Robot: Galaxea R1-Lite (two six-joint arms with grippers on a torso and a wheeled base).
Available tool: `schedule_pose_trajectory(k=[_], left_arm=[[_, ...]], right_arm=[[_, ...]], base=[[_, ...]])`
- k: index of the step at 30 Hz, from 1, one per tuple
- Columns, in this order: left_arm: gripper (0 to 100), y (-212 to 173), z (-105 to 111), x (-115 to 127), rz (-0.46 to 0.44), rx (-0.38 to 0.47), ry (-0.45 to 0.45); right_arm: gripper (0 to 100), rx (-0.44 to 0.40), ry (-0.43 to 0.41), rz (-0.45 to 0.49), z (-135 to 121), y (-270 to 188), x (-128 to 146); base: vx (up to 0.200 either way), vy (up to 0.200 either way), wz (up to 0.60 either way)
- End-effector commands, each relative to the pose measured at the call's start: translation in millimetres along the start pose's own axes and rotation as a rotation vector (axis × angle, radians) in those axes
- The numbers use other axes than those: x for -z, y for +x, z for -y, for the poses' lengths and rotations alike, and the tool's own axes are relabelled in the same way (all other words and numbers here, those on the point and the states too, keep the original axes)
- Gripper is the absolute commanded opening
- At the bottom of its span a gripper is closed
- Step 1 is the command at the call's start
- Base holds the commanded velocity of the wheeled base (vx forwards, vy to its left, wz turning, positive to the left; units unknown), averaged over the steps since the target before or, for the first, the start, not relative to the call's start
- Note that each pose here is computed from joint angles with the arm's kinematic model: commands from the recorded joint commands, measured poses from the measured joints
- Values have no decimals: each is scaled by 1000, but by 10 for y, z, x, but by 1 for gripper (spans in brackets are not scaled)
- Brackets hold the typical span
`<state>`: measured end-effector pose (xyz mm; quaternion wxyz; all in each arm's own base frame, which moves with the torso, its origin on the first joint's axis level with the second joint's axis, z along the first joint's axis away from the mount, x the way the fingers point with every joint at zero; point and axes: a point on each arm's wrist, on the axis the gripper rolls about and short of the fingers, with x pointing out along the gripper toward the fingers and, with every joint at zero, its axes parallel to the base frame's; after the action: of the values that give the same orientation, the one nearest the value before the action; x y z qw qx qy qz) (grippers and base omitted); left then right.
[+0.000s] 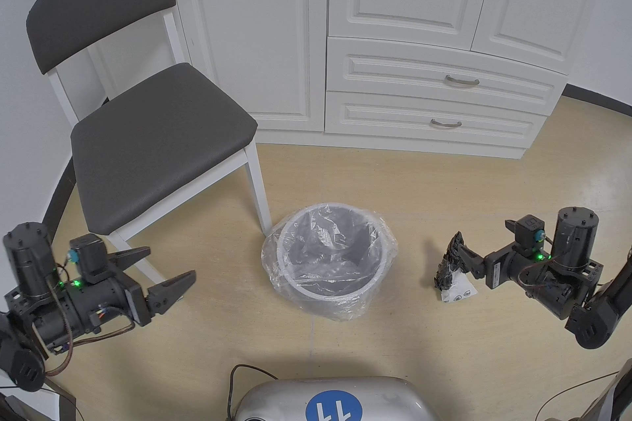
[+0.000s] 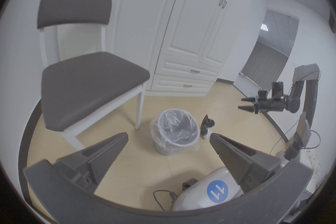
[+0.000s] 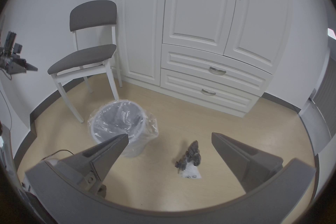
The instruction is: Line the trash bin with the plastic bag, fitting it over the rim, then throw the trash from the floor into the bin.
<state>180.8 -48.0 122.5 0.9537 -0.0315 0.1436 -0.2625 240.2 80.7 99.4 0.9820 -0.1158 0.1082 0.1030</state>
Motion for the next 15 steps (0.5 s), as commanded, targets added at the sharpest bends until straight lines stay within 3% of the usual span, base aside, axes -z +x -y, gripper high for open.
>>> schedule_pose_trajectory(k=[1, 4, 8, 11, 15], left_arm=[[100, -534, 97, -32, 149, -49, -3], [100, -562, 64, -91, 187, -123, 0], [100, -568, 28, -116, 205, -225, -6], [100, -566, 23, -167, 229, -244, 8], [100, -587, 35, -211, 251, -248, 46]], right_arm=[[100, 50, -41, 46, 157, -465, -71], [100, 92, -89, 109, 229, -614, -181], [100, 191, -107, 109, 307, -736, -211], [100, 297, -114, 115, 421, -779, -314], [100, 348, -102, 155, 468, -846, -461]], base=[[0, 0, 0], [0, 0, 0], [0, 0, 0], [0, 0, 0], [0, 0, 0]])
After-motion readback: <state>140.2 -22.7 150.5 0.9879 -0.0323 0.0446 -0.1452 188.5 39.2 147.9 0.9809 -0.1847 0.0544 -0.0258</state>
